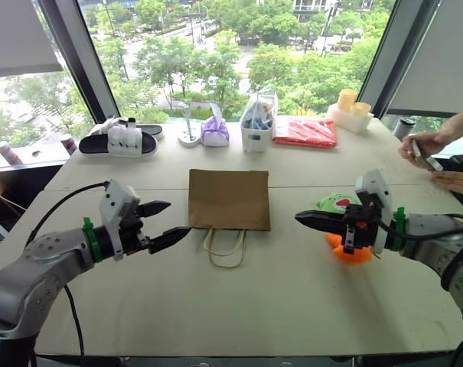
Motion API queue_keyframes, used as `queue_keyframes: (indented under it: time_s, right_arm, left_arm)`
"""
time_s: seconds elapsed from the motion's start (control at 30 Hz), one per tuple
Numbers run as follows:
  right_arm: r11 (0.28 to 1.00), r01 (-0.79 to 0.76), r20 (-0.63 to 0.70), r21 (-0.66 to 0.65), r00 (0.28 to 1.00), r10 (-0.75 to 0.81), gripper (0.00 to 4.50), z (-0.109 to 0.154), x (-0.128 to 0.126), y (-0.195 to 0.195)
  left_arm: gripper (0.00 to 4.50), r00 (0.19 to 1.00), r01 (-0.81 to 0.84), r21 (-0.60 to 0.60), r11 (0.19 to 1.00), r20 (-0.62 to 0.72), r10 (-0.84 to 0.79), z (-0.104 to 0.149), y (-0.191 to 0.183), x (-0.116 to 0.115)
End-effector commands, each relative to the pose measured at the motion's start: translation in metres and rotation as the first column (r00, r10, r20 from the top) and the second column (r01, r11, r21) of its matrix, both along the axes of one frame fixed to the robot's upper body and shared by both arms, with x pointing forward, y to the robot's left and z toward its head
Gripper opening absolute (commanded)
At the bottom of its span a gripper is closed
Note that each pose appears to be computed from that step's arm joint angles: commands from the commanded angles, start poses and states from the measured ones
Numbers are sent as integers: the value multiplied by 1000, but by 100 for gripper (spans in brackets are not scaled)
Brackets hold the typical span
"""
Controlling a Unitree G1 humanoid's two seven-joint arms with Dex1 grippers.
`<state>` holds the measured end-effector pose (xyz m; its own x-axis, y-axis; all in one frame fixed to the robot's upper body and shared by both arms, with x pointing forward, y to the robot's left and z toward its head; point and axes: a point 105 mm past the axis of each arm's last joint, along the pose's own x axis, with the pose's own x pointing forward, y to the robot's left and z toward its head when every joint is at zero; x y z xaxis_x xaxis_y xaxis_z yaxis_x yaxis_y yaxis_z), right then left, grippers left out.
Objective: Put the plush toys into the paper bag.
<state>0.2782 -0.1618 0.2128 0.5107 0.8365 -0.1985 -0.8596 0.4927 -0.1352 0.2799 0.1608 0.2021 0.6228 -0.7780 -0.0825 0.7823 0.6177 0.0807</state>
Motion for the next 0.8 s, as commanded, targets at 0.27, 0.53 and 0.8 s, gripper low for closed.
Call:
queue_keyframes:
  time_s: [0.27,0.53,0.8]
  right_arm:
    - [1000,-13,42,-7,999,13,3,10,-3,4]
    - [999,-10,53,30,999,9,3,4,-2,15]
    - [999,29,66,34,997,-31,3,0,-7,13]
  left_arm:
    - [444,997,80,42,996,20,-80,1,-10,-4]
    - [444,988,139,176,974,37,-147,-8,-5,1]
    - [444,974,188,301,935,67,-218,-26,1,14]
